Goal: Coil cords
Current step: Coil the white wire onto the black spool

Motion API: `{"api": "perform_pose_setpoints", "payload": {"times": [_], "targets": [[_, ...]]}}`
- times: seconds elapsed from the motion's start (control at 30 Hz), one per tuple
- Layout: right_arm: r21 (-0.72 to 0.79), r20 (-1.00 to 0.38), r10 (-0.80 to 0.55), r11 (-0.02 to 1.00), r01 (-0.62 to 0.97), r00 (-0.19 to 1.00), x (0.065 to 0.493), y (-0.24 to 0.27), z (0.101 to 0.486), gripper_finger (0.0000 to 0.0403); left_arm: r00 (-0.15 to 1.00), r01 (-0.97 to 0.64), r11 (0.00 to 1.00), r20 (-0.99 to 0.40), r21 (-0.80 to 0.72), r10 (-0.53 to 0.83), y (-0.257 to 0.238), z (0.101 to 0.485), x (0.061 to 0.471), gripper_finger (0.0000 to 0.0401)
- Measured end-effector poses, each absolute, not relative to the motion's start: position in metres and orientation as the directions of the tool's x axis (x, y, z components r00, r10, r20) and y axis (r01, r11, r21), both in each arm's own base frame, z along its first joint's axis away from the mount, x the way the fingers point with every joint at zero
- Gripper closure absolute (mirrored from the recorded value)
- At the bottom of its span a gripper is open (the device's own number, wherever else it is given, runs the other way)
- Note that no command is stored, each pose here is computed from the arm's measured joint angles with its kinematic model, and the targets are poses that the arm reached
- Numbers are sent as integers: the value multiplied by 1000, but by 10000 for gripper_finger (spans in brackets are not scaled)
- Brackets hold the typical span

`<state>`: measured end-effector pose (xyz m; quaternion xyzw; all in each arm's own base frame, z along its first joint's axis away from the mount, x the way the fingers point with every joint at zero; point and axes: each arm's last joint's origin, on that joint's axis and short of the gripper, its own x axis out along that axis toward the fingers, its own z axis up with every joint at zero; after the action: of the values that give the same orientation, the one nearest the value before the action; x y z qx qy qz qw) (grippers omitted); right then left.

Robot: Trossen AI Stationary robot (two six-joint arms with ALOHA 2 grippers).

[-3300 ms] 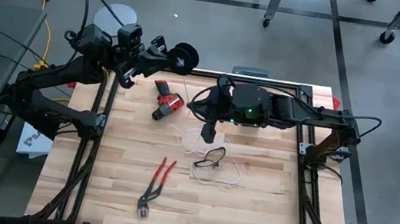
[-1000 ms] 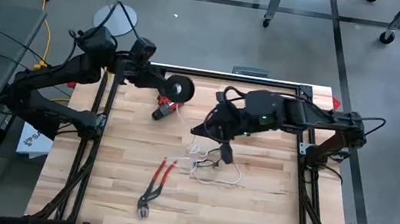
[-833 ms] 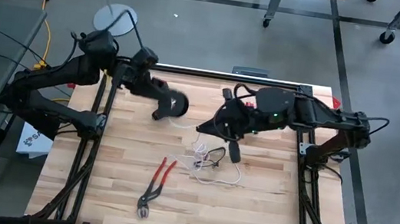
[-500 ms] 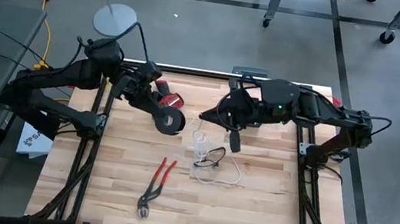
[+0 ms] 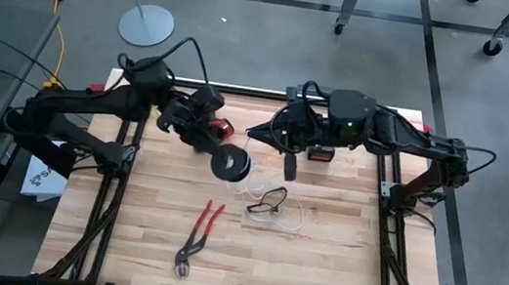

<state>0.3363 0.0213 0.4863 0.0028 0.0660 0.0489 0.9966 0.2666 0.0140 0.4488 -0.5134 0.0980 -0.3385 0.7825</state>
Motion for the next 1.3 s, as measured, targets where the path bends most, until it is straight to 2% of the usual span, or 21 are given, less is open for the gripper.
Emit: {"api": "perform_pose_setpoints", "payload": {"times": [0.33, 0.67, 1.13, 1.3], "targets": [[3, -51, 112, 994, -112, 992, 352, 19, 486, 403, 719, 481, 188, 262, -856, -644, 18, 444, 288, 401], [28, -62, 137, 990, -136, 989, 356, 20, 482, 403, 685, 609, 203, 381, -767, -621, 21, 452, 290, 401], [119, -26, 158, 981, -154, 987, 377, 23, 471, 402, 724, 682, 412, 481, -604, -494, 39, 460, 285, 401], [139, -64, 133, 983, -123, 989, 380, 22, 465, 369, 736, 677, 474, 508, -564, -447, 53, 465, 278, 401]]}}
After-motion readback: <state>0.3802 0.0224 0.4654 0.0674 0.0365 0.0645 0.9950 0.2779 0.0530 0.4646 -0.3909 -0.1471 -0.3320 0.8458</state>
